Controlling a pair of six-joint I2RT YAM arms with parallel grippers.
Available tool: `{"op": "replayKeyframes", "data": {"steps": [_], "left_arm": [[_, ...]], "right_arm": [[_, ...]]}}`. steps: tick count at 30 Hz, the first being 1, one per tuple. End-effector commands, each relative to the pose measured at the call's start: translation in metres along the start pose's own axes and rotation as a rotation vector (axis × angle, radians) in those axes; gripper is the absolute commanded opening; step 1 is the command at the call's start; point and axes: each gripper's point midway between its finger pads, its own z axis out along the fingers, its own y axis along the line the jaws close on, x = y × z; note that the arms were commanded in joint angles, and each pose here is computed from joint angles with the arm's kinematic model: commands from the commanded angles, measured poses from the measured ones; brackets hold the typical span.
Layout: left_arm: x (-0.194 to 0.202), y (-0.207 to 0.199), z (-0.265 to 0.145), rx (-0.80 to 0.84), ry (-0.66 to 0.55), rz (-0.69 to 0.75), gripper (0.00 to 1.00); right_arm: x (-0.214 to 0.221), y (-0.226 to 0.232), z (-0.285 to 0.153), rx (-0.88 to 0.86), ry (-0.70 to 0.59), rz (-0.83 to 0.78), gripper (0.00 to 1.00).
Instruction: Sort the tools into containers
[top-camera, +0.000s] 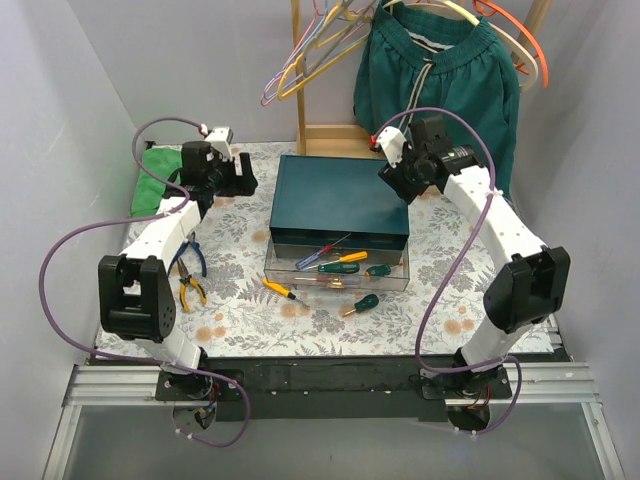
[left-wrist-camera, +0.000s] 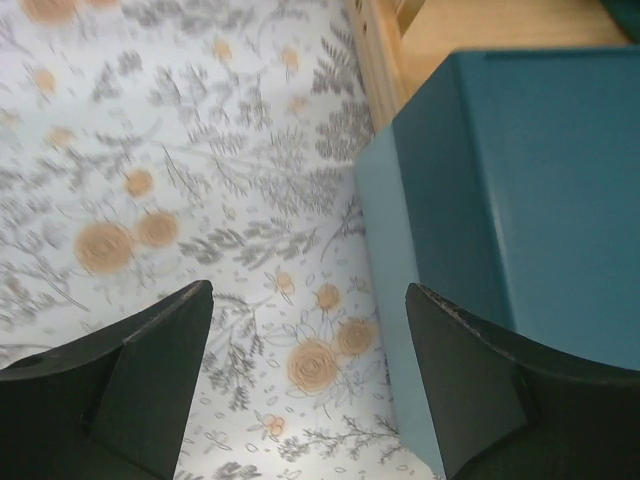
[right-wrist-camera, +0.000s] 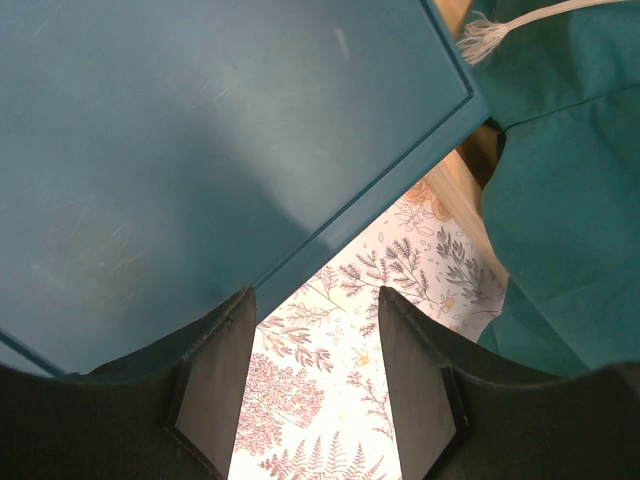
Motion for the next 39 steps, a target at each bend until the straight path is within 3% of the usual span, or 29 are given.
{"op": "replayKeyframes", "data": {"steps": [1, 4, 5, 7, 8, 9, 11, 13, 18, 22, 26, 31, 39], "left_arm": [[0.02, -0.005, 0.001, 0.023, 0.036, -0.065, 0.77], [0.022, -0.018, -0.017, 0.152, -0.017, 0.045, 0.75], [0.015, -0.02, -0.03, 0.175, -0.062, 0.15, 0.75], [0.046, -0.043, -0.05, 0.373, -0.012, 0.26, 0.74], [0.053, -0.052, -0.063, 0.464, -0.032, 0.437, 0.72], [0.07, -0.069, -0.077, 0.598, -0.02, 0.481, 0.71], [0.098, -0.079, -0.097, 0.716, 0.025, 0.566, 0.64], [0.121, -0.09, -0.113, 0.821, 0.081, 0.541, 0.61], [0.15, -0.082, -0.118, 0.893, 0.107, 0.662, 0.61], [0.162, -0.074, -0.113, 0.959, 0.13, 0.662, 0.61], [0.175, -0.069, -0.111, 1.026, 0.098, 0.678, 0.61], [0.19, -0.065, -0.1, 1.042, -0.02, 0.875, 0.63], [0.214, -0.056, -0.082, 1.132, 0.01, 0.925, 0.59]], "right_arm": [[-0.017, -0.015, -0.011, 0.022, 0.008, 0.005, 0.6], [-0.021, -0.025, -0.009, 0.043, 0.029, -0.008, 0.6], [-0.025, -0.029, -0.011, 0.054, 0.024, -0.009, 0.6], [-0.025, -0.028, -0.006, 0.046, 0.035, -0.004, 0.6], [-0.026, -0.027, -0.005, 0.039, 0.03, 0.001, 0.6], [-0.026, -0.026, -0.003, 0.037, 0.027, 0.007, 0.6], [-0.027, -0.026, -0.001, 0.035, 0.024, 0.01, 0.6], [-0.027, -0.027, -0.001, 0.042, 0.018, 0.007, 0.59], [-0.024, -0.024, -0.006, 0.044, 0.005, -0.012, 0.59], [-0.018, -0.016, -0.011, 0.026, -0.011, -0.019, 0.59], [-0.018, -0.014, -0.013, 0.026, -0.024, -0.029, 0.59], [-0.017, -0.015, -0.014, 0.038, -0.023, -0.035, 0.59], [-0.013, -0.017, -0.017, 0.049, -0.001, -0.019, 0.59]]}}
